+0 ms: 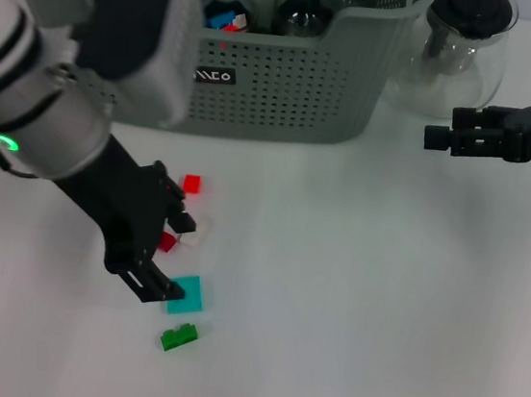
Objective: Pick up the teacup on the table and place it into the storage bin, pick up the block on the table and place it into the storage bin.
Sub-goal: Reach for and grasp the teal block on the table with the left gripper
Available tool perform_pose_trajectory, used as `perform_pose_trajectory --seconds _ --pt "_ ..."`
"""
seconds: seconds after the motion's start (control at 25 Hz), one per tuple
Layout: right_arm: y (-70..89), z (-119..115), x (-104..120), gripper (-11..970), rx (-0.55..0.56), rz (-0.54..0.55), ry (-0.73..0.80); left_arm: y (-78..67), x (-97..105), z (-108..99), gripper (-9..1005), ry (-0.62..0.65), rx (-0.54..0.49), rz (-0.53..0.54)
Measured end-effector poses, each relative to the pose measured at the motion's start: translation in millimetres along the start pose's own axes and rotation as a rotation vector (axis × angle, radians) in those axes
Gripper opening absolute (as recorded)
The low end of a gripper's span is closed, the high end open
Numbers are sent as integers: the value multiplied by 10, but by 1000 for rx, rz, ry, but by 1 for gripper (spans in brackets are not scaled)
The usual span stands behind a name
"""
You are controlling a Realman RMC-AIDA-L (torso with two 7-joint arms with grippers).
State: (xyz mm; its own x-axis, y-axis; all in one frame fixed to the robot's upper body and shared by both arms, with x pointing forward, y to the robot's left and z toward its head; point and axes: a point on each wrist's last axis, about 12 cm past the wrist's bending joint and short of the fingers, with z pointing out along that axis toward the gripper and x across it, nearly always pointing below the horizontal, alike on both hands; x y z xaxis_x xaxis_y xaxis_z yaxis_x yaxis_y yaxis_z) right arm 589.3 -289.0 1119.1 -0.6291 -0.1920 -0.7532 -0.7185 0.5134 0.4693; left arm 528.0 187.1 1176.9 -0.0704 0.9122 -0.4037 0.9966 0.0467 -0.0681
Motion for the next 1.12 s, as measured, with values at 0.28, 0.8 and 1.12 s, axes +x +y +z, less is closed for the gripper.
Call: perform_pose_trajectory --seconds 0.28,0.8,1.12 --pt "-2 -8 -2 942 0 7 -10 -16 -148 139 756 90 -28 190" --pt "4 24 9 942 -1 36 -26 -118 -404 401 734 328 -31 609" --pt "13 56 54 941 -10 71 -43 -163 -485 548 721 363 -8 817"
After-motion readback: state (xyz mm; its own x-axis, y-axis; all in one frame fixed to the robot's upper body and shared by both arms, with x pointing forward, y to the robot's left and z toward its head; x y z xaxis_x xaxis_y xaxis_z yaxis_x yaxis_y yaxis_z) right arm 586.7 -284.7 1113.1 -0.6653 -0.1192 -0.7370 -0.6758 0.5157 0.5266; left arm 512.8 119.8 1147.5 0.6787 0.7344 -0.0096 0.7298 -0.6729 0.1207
